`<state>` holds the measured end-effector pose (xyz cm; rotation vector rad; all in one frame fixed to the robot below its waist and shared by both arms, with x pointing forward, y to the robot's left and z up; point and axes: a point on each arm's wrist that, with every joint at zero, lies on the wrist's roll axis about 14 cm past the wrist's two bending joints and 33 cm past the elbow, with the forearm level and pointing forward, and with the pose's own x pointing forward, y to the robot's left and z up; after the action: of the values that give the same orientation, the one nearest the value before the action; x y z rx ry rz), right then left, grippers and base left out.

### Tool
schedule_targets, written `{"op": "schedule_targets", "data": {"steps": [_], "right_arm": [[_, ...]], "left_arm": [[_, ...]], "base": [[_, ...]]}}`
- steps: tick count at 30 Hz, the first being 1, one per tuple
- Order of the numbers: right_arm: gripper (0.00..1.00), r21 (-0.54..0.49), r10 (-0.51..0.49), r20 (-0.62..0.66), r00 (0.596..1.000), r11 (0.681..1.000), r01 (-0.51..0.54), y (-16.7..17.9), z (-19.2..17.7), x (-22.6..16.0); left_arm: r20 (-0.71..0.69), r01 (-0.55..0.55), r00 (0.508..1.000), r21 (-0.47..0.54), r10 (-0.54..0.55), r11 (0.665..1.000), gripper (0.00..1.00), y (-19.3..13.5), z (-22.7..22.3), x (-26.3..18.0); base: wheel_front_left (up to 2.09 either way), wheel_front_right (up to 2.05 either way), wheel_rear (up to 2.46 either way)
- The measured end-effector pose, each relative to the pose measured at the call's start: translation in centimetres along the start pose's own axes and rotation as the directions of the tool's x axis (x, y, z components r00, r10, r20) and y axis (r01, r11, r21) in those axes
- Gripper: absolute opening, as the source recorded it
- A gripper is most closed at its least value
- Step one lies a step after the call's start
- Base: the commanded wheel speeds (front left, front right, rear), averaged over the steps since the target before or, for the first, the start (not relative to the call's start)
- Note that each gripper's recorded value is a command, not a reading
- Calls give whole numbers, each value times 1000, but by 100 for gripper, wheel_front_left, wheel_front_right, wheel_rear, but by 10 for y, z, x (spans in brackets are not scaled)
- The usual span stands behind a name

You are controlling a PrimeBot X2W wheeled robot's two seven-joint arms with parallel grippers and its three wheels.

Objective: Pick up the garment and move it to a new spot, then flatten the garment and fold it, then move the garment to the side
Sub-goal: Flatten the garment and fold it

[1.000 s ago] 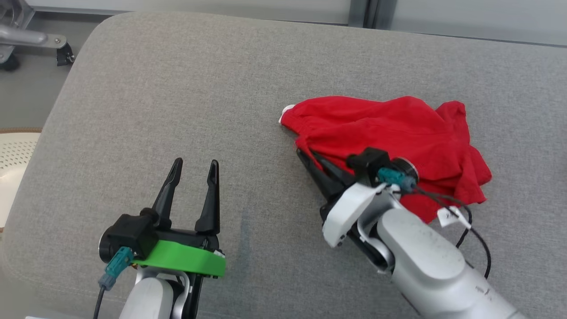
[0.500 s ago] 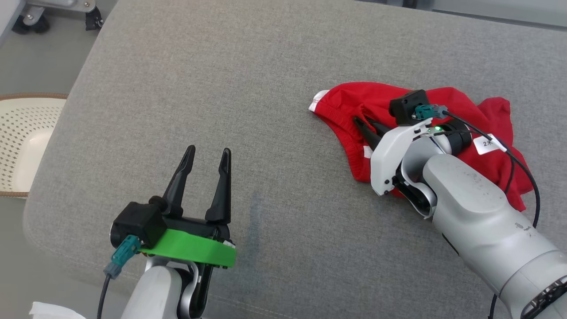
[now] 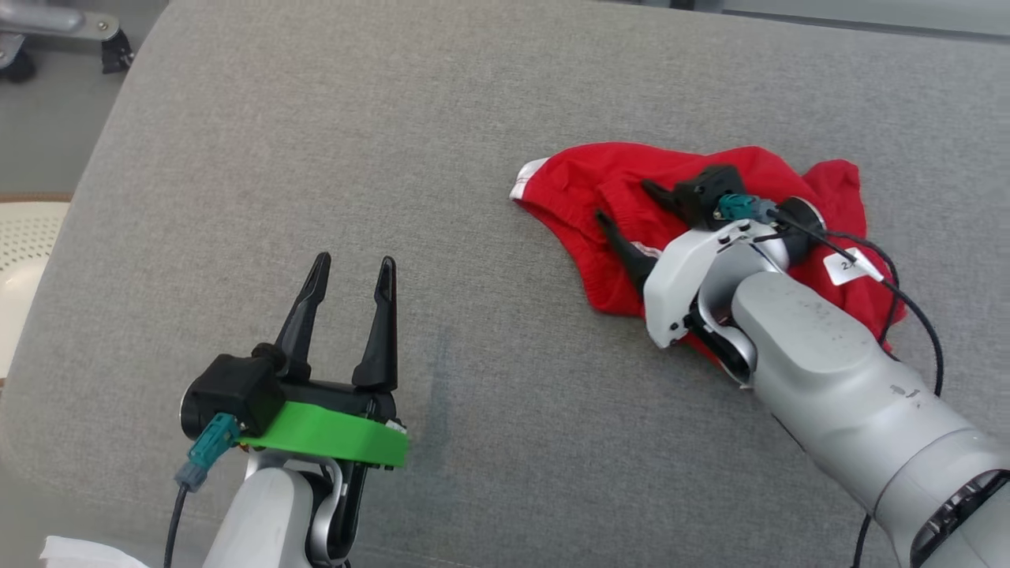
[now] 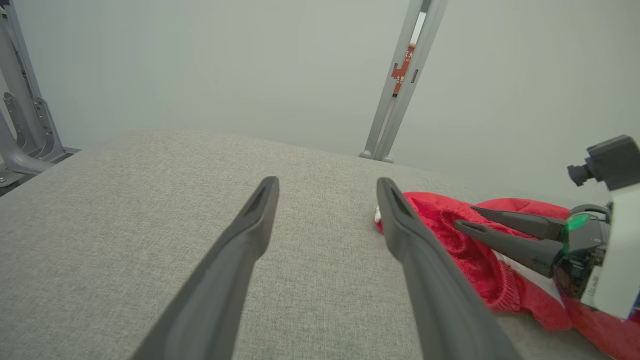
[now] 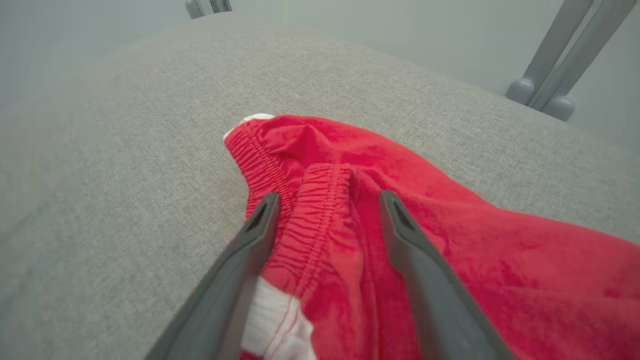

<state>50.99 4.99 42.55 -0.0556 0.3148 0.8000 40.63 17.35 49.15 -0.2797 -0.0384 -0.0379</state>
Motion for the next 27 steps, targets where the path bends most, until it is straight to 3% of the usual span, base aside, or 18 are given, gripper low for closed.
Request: {"op": "schedule_targets", "data": {"steps": [12, 18, 27], "right_arm": [[100, -64, -63, 80, 995, 996, 68, -17, 24, -45], [100, -61, -155, 159, 975, 984, 166, -41, 37, -81], [100, 56, -337, 224, 915, 941, 333, -52, 5, -153]], "left_arm": [[16, 98, 995, -2, -98, 995, 100, -30, 3, 8], [29, 141, 990, -15, -140, 990, 100, -45, 6, 8], [39, 200, 979, -29, -199, 979, 100, -67, 8, 7]], "base": [[0, 0, 0], [0, 0, 0], [0, 0, 0]]}}
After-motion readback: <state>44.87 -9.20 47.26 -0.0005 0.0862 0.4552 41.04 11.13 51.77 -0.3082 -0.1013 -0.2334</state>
